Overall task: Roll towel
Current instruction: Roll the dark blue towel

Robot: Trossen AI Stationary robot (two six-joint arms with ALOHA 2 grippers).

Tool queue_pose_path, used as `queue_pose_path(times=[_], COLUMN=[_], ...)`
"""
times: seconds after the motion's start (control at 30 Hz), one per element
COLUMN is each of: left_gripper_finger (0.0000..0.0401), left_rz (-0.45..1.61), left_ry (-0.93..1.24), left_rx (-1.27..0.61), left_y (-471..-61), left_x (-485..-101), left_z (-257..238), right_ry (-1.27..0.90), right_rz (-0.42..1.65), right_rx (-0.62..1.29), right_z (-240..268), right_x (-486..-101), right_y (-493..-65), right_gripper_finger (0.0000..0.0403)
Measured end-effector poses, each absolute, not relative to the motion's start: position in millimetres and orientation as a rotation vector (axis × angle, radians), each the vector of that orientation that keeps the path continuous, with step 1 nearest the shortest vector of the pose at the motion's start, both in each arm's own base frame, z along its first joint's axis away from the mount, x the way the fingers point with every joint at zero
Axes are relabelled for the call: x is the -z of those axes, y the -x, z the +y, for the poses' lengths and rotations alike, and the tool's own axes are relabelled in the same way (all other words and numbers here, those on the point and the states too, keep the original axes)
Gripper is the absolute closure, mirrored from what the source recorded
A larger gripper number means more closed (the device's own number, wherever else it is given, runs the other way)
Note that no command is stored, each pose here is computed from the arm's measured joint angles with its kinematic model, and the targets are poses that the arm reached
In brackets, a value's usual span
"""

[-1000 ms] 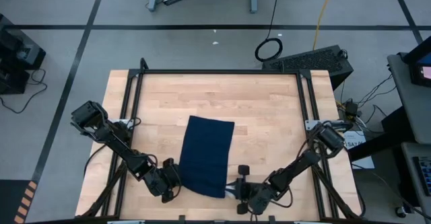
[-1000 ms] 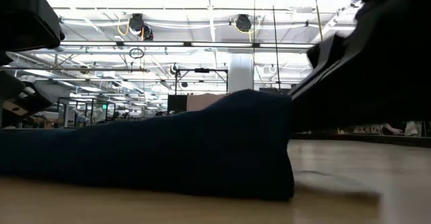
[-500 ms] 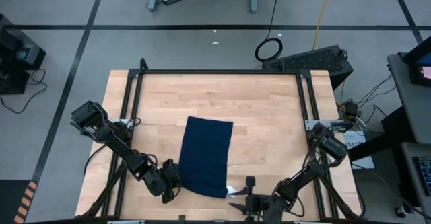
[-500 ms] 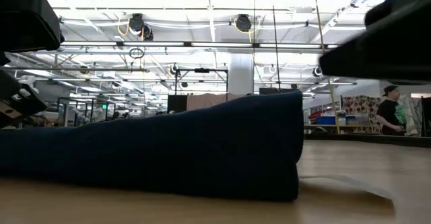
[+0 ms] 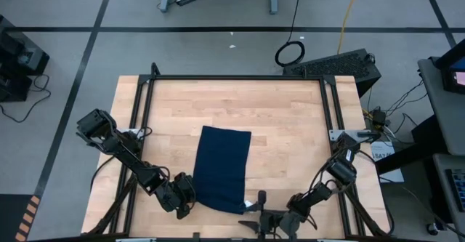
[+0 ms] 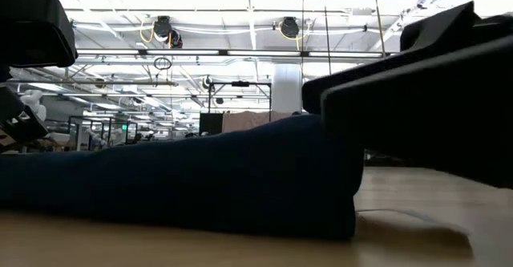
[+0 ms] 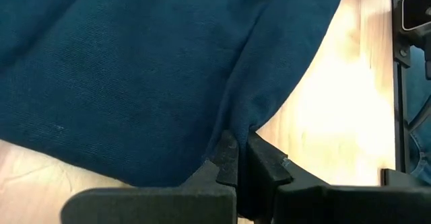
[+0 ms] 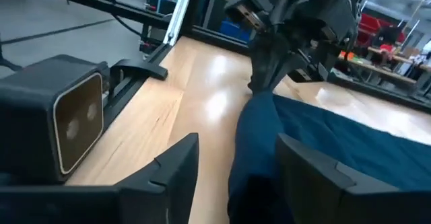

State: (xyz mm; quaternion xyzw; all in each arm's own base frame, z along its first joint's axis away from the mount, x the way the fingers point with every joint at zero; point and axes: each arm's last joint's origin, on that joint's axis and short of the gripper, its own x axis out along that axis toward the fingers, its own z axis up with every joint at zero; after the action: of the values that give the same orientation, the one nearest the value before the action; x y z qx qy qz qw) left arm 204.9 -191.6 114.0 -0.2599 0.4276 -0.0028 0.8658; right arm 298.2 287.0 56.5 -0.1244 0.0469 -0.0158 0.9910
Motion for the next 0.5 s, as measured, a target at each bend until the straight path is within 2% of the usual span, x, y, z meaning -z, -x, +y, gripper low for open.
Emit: queue_pose_path(times=[0.23, 0.5], left_gripper_finger=[0.0392, 0.0392], left_rz=[0.894, 0.891], left_ry=[0.564, 0.608], left_rx=[-0.014, -0.034], left_y=[-205, -205], left_x=[-114, -114], left_z=[-191, -191], right_ry=[0.247, 0.202], right_rz=[0.122, 0.146], right_rx=[-0.010, 0.001], right_z=[288, 273], right_x=[-57, -55], right_y=[-307, -322], right_gripper_finger=[0.0181, 0.0177])
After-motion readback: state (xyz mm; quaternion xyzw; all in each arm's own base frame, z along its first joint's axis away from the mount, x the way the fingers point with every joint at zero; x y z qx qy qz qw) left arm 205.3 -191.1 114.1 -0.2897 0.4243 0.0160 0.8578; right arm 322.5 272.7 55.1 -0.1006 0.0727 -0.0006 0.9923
